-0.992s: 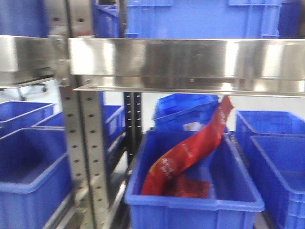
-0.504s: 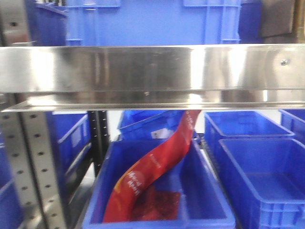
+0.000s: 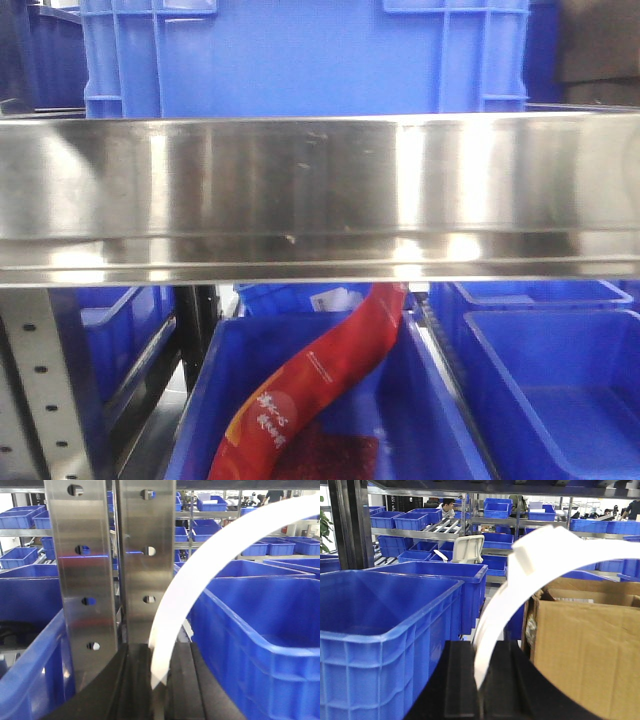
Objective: Grab PVC pipe and place in blue bin
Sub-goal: 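Drive up to the blue bin shelf and stop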
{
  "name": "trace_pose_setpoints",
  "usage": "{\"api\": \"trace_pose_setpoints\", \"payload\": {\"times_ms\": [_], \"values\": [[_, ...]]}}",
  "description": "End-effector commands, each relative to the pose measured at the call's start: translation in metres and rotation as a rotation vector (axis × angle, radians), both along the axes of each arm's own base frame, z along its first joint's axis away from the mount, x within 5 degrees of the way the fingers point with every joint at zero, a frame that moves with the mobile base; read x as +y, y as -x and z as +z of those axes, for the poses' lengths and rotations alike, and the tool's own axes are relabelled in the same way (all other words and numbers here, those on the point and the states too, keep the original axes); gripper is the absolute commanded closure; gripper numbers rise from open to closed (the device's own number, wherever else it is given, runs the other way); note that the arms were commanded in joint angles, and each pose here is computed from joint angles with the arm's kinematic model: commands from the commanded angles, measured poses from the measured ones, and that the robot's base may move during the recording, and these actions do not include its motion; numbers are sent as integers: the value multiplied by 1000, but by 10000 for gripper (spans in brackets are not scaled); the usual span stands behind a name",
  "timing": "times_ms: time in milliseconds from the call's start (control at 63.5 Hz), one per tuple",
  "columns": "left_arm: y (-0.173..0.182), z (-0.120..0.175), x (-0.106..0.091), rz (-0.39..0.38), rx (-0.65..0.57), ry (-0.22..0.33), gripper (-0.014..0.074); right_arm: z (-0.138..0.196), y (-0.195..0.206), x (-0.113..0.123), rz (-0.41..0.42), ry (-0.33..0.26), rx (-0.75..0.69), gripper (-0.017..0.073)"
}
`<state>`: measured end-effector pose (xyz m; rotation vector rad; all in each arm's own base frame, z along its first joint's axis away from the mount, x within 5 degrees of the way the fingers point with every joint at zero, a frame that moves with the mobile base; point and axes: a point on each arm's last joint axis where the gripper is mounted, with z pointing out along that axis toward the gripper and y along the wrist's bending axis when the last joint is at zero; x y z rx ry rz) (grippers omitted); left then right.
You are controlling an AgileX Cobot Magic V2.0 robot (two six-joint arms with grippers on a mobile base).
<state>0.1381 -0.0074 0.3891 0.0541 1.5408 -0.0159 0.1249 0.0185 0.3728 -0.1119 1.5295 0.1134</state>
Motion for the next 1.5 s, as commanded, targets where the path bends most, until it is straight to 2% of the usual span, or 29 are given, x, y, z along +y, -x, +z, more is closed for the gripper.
{"api": "trace_pose_setpoints", "payload": {"times_ms": [0, 1481], "values": [[2, 4, 0, -2, -38, 1, 704, 3, 2, 0, 0, 8, -33, 715], [2, 4, 0, -2, -38, 1, 704, 3, 2, 0, 0, 8, -33, 715]]}}
